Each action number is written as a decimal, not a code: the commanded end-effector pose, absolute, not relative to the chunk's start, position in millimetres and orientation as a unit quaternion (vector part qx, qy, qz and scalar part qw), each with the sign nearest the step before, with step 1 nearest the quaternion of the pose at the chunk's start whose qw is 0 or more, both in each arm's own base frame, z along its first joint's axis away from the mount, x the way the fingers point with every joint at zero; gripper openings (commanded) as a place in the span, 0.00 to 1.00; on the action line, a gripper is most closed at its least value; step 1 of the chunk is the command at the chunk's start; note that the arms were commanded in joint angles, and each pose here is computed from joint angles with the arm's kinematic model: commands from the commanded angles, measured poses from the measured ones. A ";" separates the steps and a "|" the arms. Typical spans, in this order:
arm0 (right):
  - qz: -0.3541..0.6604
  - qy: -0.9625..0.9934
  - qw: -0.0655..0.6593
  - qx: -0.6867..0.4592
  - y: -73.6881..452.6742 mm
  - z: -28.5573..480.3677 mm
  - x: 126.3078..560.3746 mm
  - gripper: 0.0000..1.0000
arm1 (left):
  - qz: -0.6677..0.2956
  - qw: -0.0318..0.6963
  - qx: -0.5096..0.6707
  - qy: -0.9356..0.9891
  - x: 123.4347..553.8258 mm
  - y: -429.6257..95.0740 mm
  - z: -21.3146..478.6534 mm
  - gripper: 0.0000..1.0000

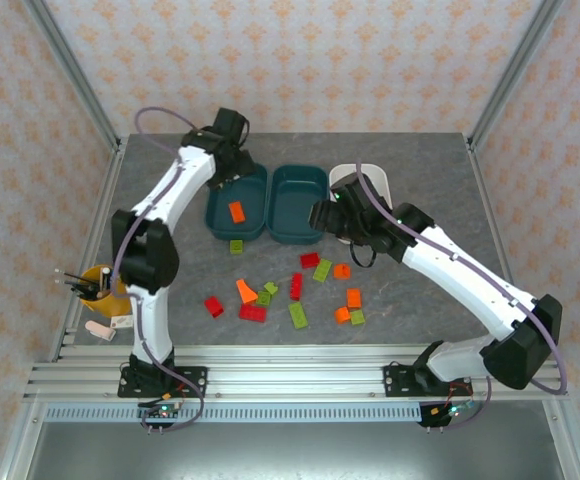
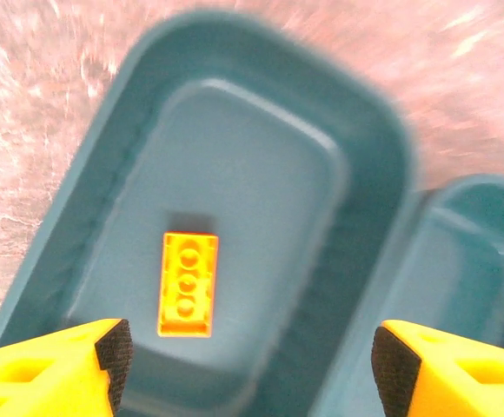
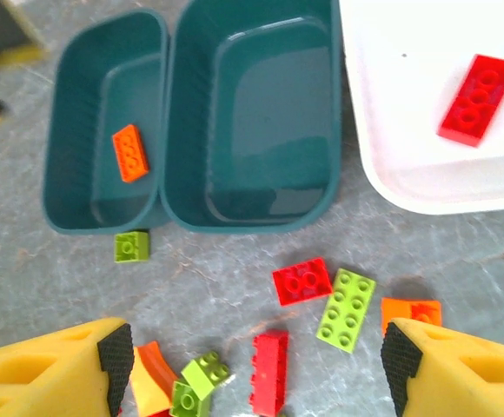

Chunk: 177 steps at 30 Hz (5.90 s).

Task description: Sort the legos into containers by color

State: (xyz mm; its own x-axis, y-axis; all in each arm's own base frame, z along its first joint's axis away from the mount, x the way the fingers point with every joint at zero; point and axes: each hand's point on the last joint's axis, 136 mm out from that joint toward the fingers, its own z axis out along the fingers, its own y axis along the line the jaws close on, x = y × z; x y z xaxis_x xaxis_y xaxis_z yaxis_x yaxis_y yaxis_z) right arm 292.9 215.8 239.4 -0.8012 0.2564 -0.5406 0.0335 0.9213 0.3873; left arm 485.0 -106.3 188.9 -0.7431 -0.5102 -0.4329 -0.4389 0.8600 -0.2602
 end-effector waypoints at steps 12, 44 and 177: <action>0.030 0.971 0.116 0.207 121.8 144.8 185.3 0.75 | -0.209 0.242 -0.098 0.943 290.6 -188.7 213.0 0.78; 0.144 0.875 0.015 0.461 143.8 23.4 154.2 0.58 | -0.237 0.220 -0.036 0.946 221.0 -204.9 181.5 0.77; 0.304 0.895 0.298 -0.133 296.3 205.6 254.1 0.64 | -0.066 0.011 -0.315 0.947 249.9 -149.4 26.7 0.52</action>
State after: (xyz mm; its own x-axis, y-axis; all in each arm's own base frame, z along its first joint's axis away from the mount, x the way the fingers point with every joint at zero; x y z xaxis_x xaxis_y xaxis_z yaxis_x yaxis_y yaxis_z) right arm 251.7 295.2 188.2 -0.8187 -0.0777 -0.5689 -0.3958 0.7941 0.4612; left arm 252.3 -147.1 35.2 -0.8076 -0.5897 0.0123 -0.5851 0.7984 -0.1422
